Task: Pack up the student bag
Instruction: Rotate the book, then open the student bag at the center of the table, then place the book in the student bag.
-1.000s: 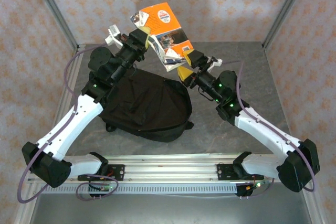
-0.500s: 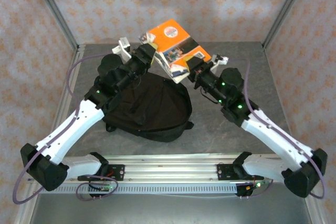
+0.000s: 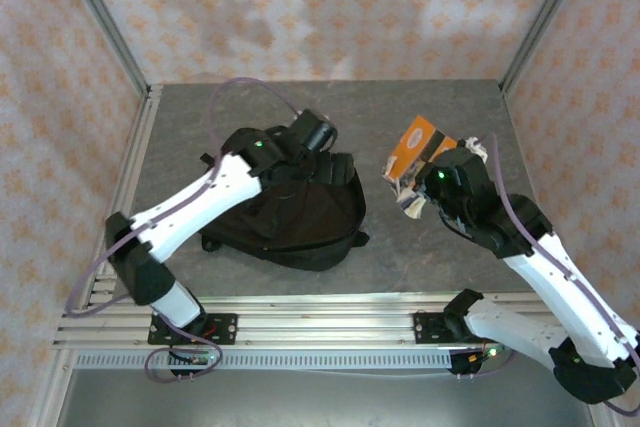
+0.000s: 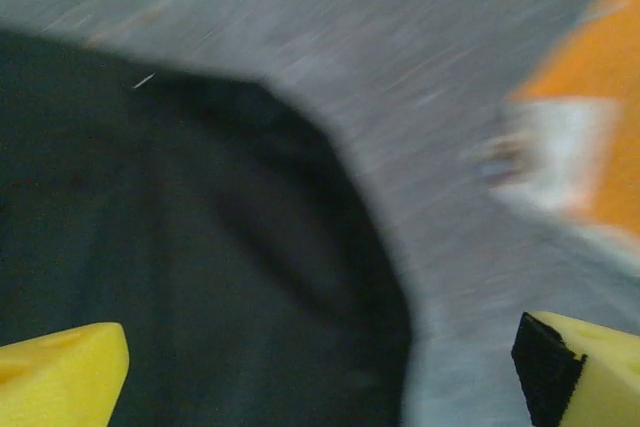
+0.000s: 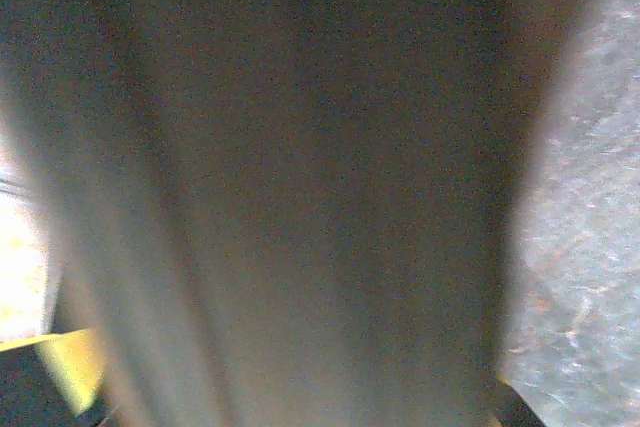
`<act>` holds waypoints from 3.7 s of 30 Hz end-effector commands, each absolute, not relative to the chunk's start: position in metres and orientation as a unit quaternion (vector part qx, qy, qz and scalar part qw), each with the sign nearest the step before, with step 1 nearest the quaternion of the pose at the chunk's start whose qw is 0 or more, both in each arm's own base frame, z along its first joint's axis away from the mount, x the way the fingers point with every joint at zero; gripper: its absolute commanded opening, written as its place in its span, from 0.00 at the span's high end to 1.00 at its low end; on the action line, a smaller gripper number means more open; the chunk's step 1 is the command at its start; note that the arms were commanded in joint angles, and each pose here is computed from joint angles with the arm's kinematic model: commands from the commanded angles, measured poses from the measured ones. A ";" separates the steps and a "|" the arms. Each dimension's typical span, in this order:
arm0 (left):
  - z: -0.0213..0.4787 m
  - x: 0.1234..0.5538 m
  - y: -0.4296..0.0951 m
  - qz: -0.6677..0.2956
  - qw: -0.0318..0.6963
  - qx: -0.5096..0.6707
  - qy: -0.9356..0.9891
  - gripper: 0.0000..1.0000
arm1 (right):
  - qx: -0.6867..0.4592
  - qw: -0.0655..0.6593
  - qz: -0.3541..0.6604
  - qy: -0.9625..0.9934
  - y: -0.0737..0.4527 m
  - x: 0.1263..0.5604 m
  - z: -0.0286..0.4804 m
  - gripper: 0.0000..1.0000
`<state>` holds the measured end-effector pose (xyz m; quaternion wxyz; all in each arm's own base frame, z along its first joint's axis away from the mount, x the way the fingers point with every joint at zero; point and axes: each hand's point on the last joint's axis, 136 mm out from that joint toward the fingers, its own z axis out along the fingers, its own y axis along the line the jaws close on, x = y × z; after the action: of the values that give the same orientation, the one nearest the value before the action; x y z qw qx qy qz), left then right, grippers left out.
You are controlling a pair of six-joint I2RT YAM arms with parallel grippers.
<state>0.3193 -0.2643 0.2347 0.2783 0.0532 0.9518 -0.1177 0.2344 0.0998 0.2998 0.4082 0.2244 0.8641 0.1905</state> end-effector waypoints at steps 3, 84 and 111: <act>0.190 0.310 -0.189 0.114 0.226 0.114 0.961 0.00 | 0.221 0.399 0.173 0.873 0.091 0.225 0.277 1.00; 0.190 0.278 -0.256 -0.060 0.134 0.158 0.976 0.92 | 0.224 0.174 0.533 0.797 0.210 0.255 0.285 1.00; 0.375 0.276 -0.150 -0.242 0.526 -0.110 0.808 1.00 | 0.197 0.133 0.483 0.843 0.204 0.240 0.297 1.00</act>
<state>0.2684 -0.1618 0.3136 0.4368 -0.0633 0.8761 -0.1942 0.2483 0.2081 0.2527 0.1073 0.2368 0.8411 0.4742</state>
